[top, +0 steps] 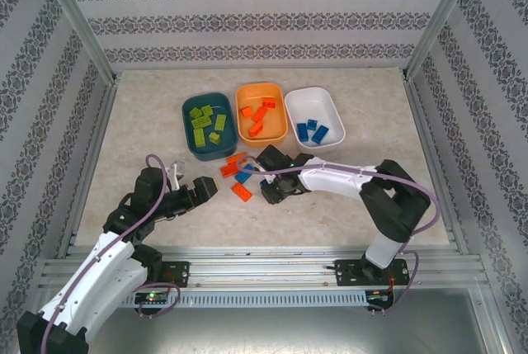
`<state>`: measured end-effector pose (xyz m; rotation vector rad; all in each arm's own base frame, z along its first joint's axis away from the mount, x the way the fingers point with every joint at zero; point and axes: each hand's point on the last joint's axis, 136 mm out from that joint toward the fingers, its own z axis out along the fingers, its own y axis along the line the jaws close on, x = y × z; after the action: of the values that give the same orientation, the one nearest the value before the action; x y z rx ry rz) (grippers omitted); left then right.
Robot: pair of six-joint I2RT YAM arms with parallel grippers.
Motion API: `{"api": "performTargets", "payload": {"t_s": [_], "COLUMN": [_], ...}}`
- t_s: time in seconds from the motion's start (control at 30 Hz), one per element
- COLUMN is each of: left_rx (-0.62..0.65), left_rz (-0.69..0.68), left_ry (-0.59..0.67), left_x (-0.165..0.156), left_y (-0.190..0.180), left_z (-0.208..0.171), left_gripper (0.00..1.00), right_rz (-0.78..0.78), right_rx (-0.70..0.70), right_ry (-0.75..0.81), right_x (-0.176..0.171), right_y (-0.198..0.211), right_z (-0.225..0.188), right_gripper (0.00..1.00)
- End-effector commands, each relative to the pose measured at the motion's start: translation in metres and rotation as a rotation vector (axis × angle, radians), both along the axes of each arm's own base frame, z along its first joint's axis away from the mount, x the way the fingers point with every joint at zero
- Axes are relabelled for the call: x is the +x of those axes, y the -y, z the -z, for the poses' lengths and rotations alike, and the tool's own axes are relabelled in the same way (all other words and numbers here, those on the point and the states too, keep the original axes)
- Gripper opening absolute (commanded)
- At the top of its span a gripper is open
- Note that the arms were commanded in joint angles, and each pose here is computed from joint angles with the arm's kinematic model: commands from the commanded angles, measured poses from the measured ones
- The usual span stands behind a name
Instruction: Sort the legos into containers by color
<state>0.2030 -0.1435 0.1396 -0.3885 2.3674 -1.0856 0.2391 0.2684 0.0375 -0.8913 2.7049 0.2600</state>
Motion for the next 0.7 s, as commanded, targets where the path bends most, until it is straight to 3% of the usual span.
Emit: {"api": "performTargets", "payload": {"t_s": [0.0, 0.2, 0.37, 0.67], "left_rx": [0.039, 0.079, 0.151, 0.363], "left_rz": [0.014, 0.044, 0.095, 0.213], "left_ry": [0.006, -0.013, -0.042, -0.07], "left_x": [0.001, 0.002, 0.0, -0.007], "left_y": [-0.004, -0.001, 0.007, 0.027], "left_z": [-0.004, 0.002, 0.012, 0.038], "left_gripper": [1.0, 1.0, 1.0, 1.0], "right_rz": [0.057, 0.158, 0.287, 0.667], "right_rx": [0.083, 0.212, 0.254, 0.311], "right_ry": [0.032, 0.116, 0.217, 0.139], "right_x": [0.003, 0.032, 0.076, 0.181], "right_y": [0.002, 0.018, 0.051, 0.126], "right_z": [-0.031, -0.095, -0.138, -0.122], "right_gripper": [0.3, 0.29, 0.3, 0.29]}}
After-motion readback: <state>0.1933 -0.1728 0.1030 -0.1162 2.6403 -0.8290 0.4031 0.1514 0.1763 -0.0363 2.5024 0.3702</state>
